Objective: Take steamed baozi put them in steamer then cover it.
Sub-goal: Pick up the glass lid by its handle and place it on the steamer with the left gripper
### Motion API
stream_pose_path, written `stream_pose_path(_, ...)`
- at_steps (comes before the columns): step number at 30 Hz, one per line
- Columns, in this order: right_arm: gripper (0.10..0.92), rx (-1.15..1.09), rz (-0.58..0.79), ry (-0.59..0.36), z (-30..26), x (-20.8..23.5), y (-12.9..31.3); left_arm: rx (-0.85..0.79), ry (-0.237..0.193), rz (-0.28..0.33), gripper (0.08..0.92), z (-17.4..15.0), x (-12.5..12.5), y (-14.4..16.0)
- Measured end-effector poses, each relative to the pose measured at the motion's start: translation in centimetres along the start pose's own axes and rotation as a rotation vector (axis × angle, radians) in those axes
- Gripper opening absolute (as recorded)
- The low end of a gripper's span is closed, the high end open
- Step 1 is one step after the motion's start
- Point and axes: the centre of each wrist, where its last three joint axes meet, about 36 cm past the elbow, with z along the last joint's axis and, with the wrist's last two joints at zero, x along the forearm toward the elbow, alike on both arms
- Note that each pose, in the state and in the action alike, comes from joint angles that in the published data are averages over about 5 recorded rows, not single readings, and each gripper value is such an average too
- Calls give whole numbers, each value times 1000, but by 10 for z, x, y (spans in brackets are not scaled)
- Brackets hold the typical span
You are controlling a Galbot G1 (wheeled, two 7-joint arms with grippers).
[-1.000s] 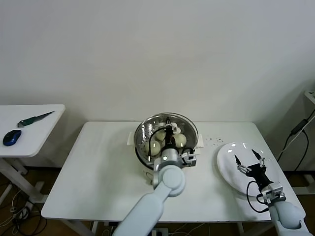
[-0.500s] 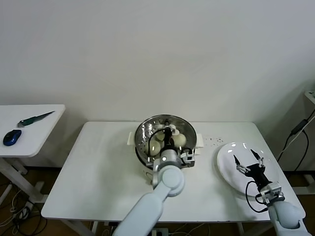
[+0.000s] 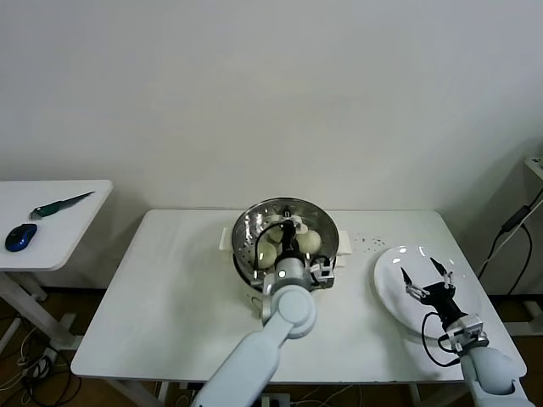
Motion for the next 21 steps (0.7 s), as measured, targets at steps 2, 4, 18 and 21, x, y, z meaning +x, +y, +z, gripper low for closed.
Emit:
stream_pose_path(2,823,1,-1,0,0,0,1,-2,0,0,152,0,0,-1)
stream_pose_path(4,823,2,-2,-1,0,0,1,-4,0,-1,152,0,0,-1)
stream_pose_path(18,823,7,-6,-1,-1,0,-1,-1,-14,8,364,5,8,3)
stream_pose_path(21,823,7,-7,1,-1,0,-1,7,-23,8,450,8,13,6)
